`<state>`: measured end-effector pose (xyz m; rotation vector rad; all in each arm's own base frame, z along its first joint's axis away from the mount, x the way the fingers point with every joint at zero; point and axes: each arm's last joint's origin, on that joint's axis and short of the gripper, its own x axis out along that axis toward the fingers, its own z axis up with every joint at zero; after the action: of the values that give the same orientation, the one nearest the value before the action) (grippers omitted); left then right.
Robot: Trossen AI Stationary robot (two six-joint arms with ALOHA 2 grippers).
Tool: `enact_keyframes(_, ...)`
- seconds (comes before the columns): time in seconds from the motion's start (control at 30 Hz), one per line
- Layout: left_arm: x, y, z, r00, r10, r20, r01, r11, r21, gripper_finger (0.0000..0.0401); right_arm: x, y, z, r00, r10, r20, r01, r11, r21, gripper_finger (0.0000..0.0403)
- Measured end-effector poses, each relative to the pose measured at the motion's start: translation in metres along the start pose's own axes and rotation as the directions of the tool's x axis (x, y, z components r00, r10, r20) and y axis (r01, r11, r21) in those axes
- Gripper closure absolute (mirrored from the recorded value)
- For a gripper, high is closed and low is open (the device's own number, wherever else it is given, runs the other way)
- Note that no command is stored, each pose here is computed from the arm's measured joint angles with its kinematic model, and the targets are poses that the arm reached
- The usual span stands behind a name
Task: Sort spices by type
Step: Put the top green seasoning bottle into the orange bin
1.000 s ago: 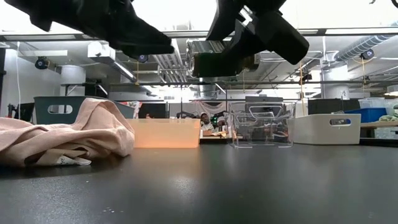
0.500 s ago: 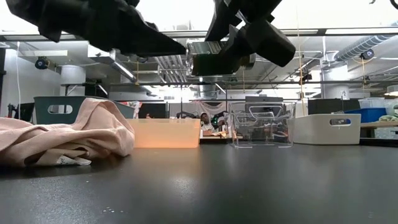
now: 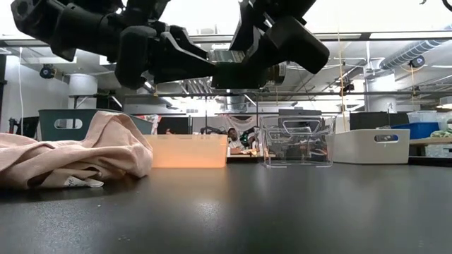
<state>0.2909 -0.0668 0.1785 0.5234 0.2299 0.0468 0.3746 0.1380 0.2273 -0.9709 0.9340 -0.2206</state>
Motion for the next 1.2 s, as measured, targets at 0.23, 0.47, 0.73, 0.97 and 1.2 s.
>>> enact_keyframes(0.23, 0.000, 0.000, 0.000, 1.000, -0.001, -0.005, 0.001, 1.000, 0.025, 0.0199, 0.001, -0.001, 0.000, 1.000, 0.001, 0.005, -0.001, 1.000, 0.017, 0.0210)
enact_keyframes(0.47, 0.000, -0.001, -0.001, 1.000, -0.002, -0.009, 0.003, 1.000, 0.029, 0.0215, 0.003, -0.003, 0.000, 0.999, 0.028, 0.017, -0.030, 0.997, 0.072, 0.0210)
enact_keyframes(0.73, -0.001, 0.003, -0.001, 0.996, 0.083, -0.009, -0.083, 0.996, 0.014, 0.0221, 0.006, -0.011, 0.000, 1.000, 0.012, 0.026, -0.016, 0.983, 0.183, 0.0113)
enact_keyframes(0.97, -0.010, 0.004, -0.011, 0.986, 0.169, 0.009, -0.169, 0.986, 0.010, 0.0221, -0.008, -0.021, -0.005, 1.000, -0.022, 0.009, 0.020, 0.978, 0.206, 0.0077)
enact_keyframes(1.2, -0.023, 0.003, -0.011, 0.973, 0.214, 0.091, -0.216, 0.976, 0.009, 0.0221, -0.046, -0.052, -0.030, 1.000, -0.011, 0.000, 0.010, 0.903, 0.429, 0.0088)
